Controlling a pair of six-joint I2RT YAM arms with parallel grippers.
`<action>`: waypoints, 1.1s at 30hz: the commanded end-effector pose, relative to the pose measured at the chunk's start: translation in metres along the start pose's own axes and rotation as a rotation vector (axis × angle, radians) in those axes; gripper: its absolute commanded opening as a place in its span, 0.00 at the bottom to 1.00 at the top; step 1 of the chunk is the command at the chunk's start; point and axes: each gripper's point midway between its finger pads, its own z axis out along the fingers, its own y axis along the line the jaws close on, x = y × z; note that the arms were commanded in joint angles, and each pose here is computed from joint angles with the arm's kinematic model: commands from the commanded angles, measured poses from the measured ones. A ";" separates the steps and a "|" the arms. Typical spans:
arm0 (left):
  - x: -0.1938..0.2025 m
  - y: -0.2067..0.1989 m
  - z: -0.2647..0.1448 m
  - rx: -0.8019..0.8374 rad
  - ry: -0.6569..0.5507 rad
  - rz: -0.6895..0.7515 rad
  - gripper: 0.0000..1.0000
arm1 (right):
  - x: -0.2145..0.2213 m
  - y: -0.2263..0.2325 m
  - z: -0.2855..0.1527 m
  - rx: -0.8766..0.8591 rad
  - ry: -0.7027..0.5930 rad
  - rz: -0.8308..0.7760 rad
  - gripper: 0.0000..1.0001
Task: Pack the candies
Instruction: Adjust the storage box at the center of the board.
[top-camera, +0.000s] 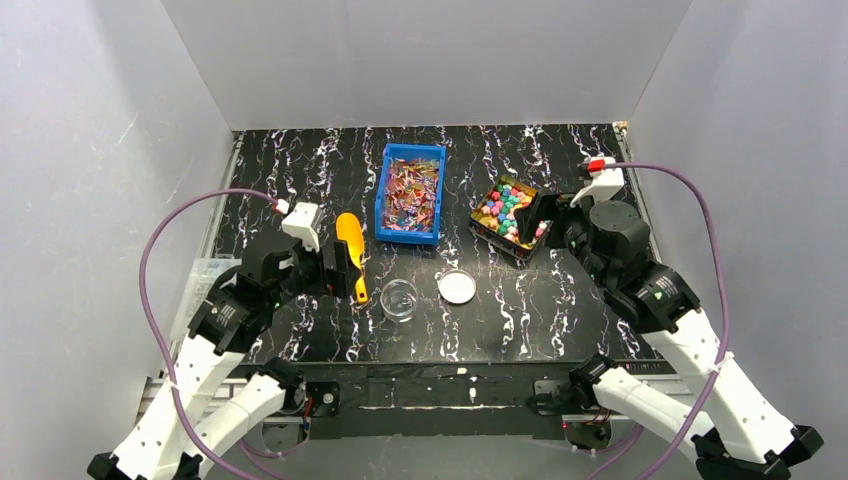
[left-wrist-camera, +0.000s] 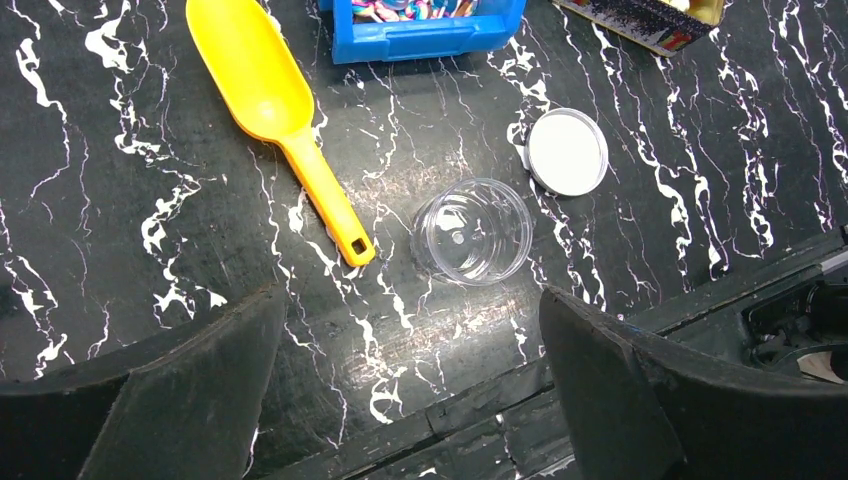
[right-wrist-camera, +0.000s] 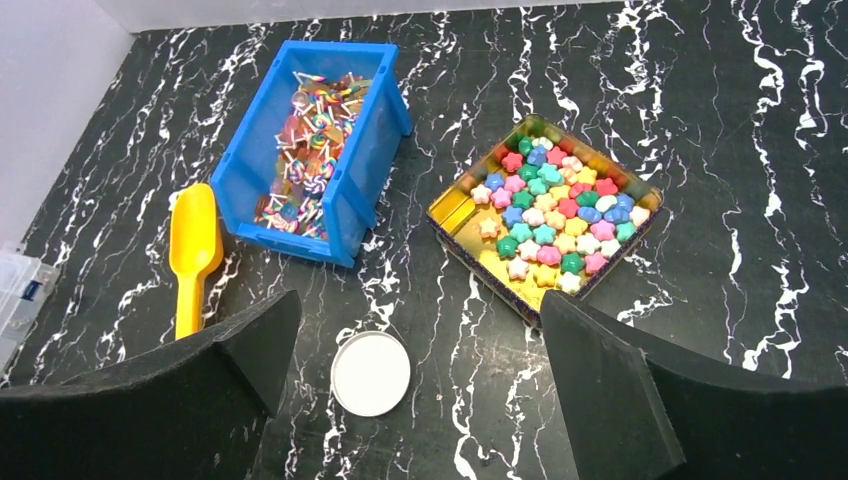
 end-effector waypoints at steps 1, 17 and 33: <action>0.006 0.003 0.001 0.000 -0.013 0.006 0.99 | 0.001 -0.005 0.004 0.048 0.048 -0.025 1.00; 0.021 0.016 0.003 -0.045 -0.045 -0.015 0.99 | 0.000 0.009 0.035 0.043 0.122 -0.105 1.00; 0.022 0.026 -0.006 -0.094 -0.076 -0.028 0.99 | 0.027 0.047 0.107 0.008 0.263 -0.097 0.92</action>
